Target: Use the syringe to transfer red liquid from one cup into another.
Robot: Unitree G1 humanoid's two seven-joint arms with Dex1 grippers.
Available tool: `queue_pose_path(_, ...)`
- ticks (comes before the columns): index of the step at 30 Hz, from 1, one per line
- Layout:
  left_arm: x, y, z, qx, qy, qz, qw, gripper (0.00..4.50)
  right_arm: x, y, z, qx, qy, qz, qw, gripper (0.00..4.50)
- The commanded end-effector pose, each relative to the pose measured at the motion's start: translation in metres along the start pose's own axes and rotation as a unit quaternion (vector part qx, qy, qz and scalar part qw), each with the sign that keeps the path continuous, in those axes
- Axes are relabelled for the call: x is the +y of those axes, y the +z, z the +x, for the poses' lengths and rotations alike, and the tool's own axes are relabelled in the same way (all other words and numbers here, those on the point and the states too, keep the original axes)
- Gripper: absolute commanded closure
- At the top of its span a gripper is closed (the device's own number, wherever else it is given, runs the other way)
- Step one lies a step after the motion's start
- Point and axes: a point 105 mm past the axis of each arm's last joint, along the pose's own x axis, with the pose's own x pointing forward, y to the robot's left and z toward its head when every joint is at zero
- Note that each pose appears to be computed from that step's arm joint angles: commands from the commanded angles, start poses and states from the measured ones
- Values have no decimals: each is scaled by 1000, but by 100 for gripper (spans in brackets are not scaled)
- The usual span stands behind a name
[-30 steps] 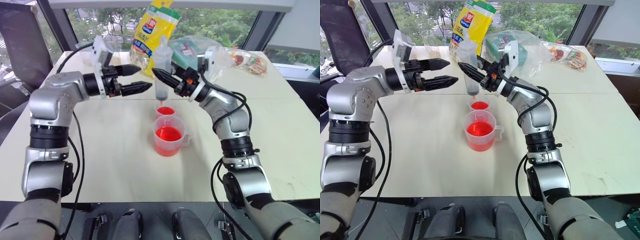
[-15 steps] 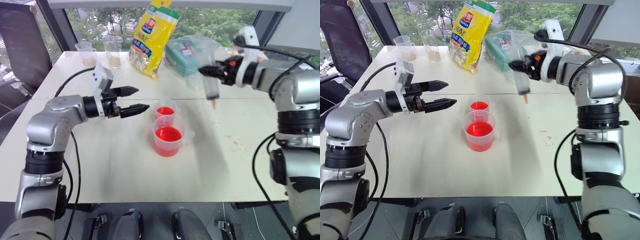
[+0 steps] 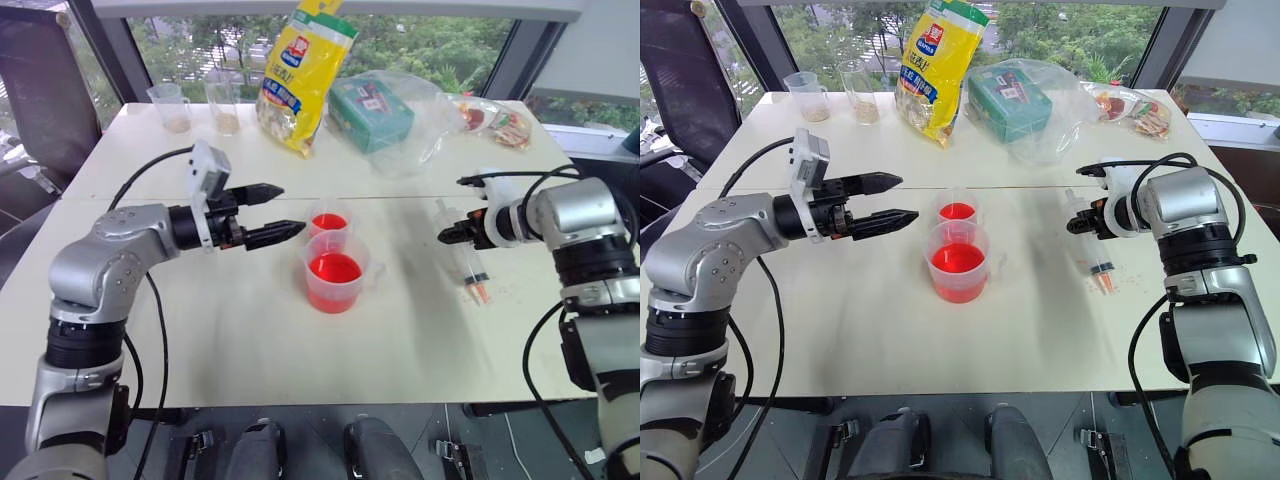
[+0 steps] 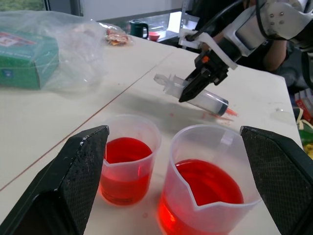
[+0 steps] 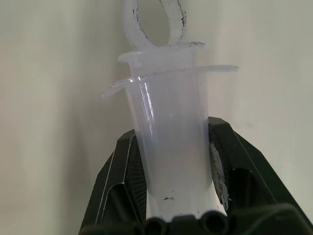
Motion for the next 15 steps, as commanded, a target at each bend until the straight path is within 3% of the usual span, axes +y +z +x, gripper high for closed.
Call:
queue_pose_path(1,-4,9,-4,-6,2,18,1000,2,-6,6,-4,-20,-10,0,1000,264)
queue_pose_path(4,-7,7,-3,-2,-5,13,1000,0,-6,8,-5,-28,-10,-5,1000,136)
queue_pose_path(6,-8,7,0,-2,-9,10,1000,0,-3,14,-11,-43,-4,-17,999,20)
queue_pose_path(10,-10,8,0,-1,-12,10,1000,0,4,31,-30,-92,6,-69,993,4)
queue_pose_path(15,-11,12,-9,2,-11,7,1000,0,38,45,-71,-171,89,-171,966,4)
